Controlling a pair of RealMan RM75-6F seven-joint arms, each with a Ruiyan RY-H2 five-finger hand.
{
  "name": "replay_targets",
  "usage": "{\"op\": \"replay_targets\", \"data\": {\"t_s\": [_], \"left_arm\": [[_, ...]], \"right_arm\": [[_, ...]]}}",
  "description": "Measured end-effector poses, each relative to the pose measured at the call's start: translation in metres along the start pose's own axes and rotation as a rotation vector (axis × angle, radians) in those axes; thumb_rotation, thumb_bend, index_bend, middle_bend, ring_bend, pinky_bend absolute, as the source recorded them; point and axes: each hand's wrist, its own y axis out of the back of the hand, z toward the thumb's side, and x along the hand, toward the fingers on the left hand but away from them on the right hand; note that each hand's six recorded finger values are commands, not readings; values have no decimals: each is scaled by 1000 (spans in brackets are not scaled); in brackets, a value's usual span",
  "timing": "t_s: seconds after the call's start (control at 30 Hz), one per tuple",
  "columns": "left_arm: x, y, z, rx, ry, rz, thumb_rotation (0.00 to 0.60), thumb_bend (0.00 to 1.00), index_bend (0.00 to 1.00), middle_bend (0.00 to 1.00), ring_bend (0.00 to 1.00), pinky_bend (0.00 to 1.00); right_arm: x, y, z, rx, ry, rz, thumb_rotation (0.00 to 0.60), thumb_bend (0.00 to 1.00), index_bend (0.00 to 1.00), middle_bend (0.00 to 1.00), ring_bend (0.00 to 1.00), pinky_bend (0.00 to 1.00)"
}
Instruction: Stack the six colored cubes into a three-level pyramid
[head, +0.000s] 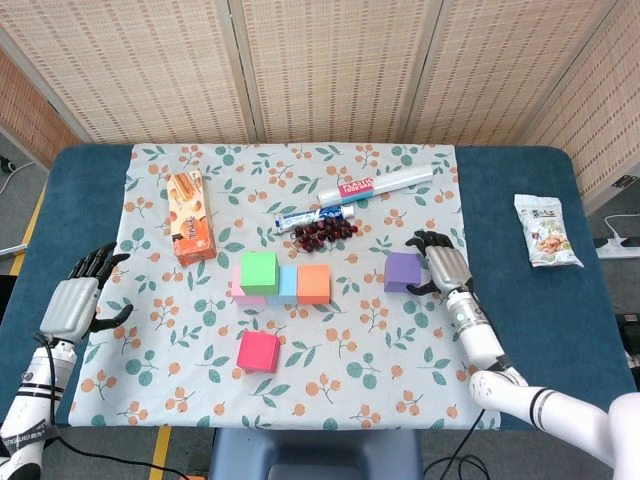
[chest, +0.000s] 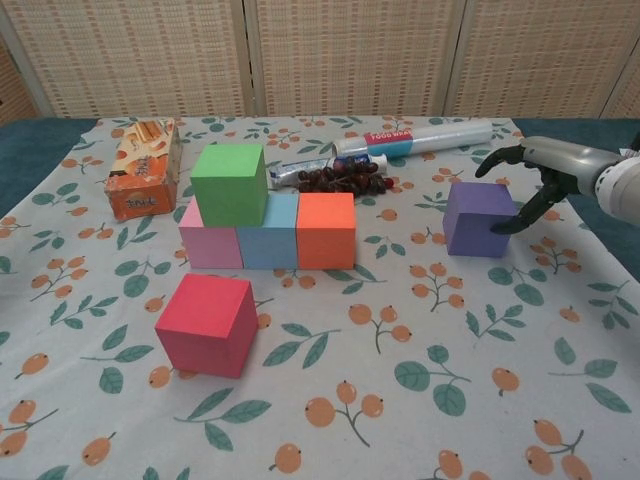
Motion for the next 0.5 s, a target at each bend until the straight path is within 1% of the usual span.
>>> {"op": "replay_targets", "data": {"t_s": [0.13, 0.37, 0.5], "left_arm": [[-2, -3, -1, -4, -5, -11, 600, 316, 164, 19, 0, 107], [-7, -2, -4, -7, -8, -9, 600, 314, 164, 16, 0, 107], [-8, -1, -4, -12, -8, -5, 600, 315, 165, 16, 0, 112]], "right_arm": [[-6, -1, 5, 8, -8, 8, 600, 102, 273, 86, 0, 23], [-8, -4, 7, 16, -17, 21, 600, 102, 297, 86, 0, 23], [-10, -5, 7, 22, -19, 25, 600, 148, 396, 86, 0, 23]]}}
